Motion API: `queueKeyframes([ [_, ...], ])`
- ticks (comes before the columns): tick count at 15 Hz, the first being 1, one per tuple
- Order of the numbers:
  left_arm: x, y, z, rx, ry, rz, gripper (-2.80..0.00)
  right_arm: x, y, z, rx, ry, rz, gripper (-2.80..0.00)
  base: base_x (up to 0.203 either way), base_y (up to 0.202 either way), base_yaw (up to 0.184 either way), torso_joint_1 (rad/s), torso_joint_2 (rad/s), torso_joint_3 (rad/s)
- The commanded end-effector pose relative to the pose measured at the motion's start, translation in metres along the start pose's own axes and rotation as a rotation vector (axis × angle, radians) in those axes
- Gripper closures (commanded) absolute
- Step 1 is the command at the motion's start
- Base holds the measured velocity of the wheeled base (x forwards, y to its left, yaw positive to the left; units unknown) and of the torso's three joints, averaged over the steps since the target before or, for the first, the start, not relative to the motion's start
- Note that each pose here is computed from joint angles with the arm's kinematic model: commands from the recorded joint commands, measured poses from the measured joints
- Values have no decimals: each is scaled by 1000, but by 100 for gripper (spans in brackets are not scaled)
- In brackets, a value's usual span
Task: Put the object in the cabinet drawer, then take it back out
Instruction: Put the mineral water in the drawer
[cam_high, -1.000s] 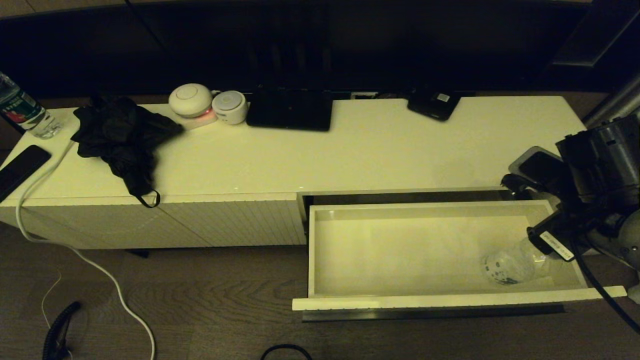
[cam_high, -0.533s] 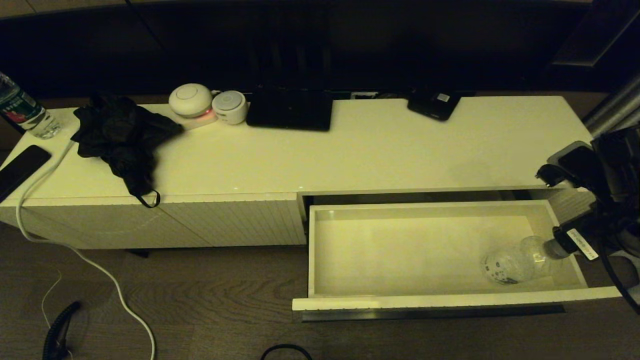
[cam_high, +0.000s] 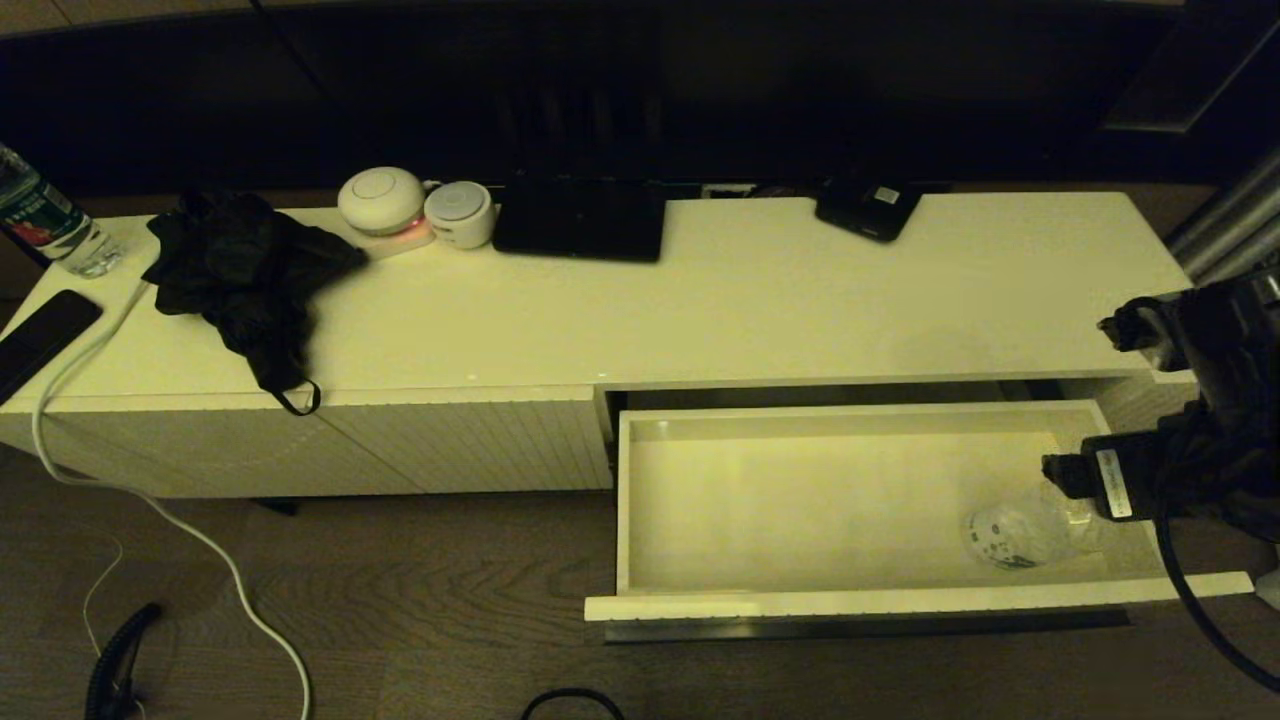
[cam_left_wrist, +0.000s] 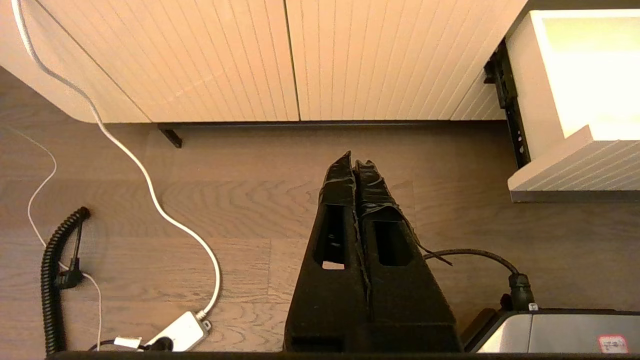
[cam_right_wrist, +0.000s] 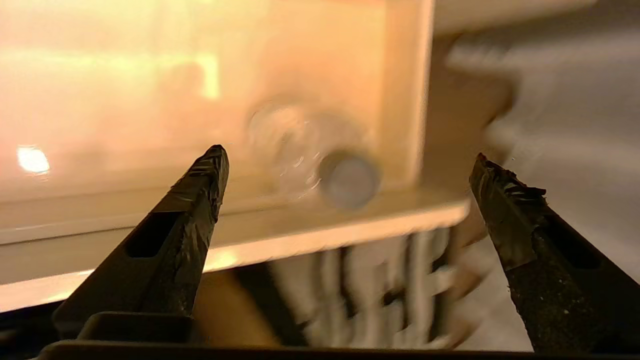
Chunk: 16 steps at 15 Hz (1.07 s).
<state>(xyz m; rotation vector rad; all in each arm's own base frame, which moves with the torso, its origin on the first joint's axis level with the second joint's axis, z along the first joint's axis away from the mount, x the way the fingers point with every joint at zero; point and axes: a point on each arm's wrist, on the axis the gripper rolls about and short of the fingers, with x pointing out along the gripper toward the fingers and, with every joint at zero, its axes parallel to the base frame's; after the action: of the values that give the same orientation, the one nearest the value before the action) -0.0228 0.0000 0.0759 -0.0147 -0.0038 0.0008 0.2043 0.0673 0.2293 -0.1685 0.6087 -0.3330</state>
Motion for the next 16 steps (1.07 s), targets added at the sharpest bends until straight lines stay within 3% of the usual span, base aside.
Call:
queueKeyframes([
  [1,0,0,0,-1,-2,1,0,10,5,-10,64,72,-16,-280,0,0,0,0,0,0],
  [8,0,0,0,-1,-2,1,0,37,8,-24,192,188,-89,-280,0,0,0,0,0,0],
  [12,0,0,0,-1,-2,1,0,43,14,-22,284,227,-32,-280,0,0,0,0,0,0],
  [16,0,0,0,-1,-1,1,0,49,13,-23,327,270,18,-280,0,0,0,0,0,0],
])
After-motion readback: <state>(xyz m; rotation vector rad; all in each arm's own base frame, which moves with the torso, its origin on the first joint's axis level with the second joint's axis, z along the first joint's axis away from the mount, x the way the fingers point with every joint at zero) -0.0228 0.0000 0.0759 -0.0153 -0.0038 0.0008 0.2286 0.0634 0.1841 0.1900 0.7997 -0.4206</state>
